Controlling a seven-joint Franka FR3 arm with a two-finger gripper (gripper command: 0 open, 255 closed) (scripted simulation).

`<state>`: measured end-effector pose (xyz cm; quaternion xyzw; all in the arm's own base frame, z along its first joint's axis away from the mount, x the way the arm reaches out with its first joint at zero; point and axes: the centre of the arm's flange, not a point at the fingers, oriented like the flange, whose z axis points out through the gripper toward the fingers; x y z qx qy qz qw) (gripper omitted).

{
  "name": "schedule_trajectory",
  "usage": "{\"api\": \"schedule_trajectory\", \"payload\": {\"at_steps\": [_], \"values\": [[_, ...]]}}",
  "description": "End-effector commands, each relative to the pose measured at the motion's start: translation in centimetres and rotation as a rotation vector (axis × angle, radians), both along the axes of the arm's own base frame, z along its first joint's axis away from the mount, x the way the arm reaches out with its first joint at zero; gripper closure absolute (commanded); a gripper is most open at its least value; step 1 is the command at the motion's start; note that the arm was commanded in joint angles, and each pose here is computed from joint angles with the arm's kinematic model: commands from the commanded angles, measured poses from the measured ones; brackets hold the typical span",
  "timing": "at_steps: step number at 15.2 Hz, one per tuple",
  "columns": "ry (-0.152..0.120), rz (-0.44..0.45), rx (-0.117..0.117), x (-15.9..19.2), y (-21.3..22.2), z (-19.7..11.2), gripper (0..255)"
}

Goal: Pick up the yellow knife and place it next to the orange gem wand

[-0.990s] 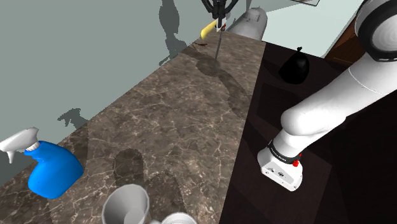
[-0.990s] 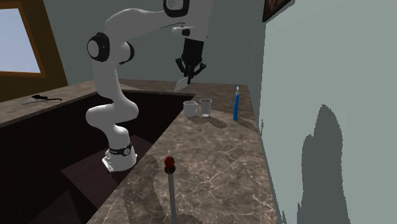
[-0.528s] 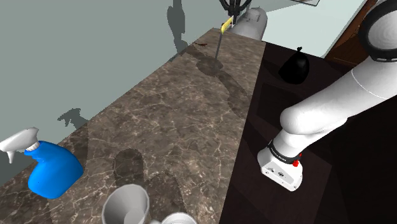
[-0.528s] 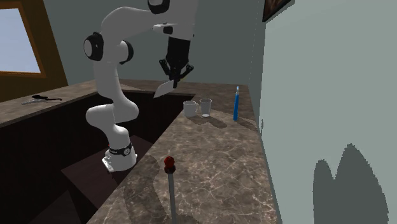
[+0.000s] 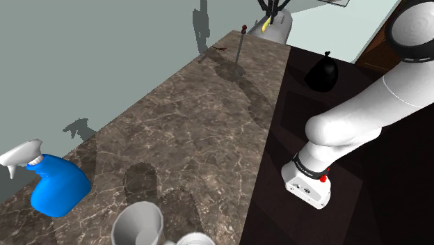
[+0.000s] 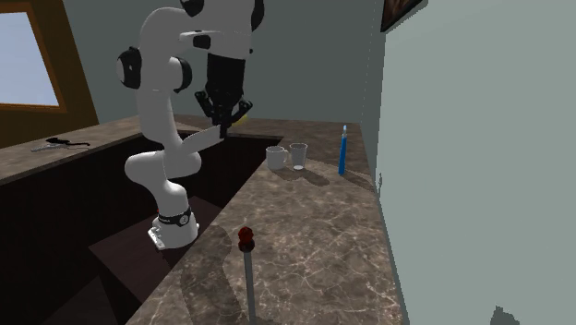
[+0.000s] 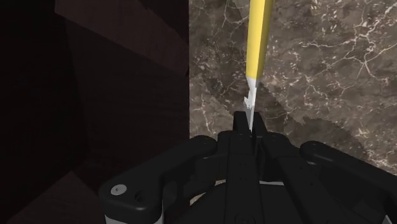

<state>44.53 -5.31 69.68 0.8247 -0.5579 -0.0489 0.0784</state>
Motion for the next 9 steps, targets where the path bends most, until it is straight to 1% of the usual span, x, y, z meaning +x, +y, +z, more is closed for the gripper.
{"api": "schedule_trajectory", "payload": {"at_steps": [1, 9], "values": [[0.000, 0.002, 0.000, 0.1, -2.5, 0.1, 255], [0.000, 0.002, 0.000, 0.3, -13.1, 0.1, 255]]}}
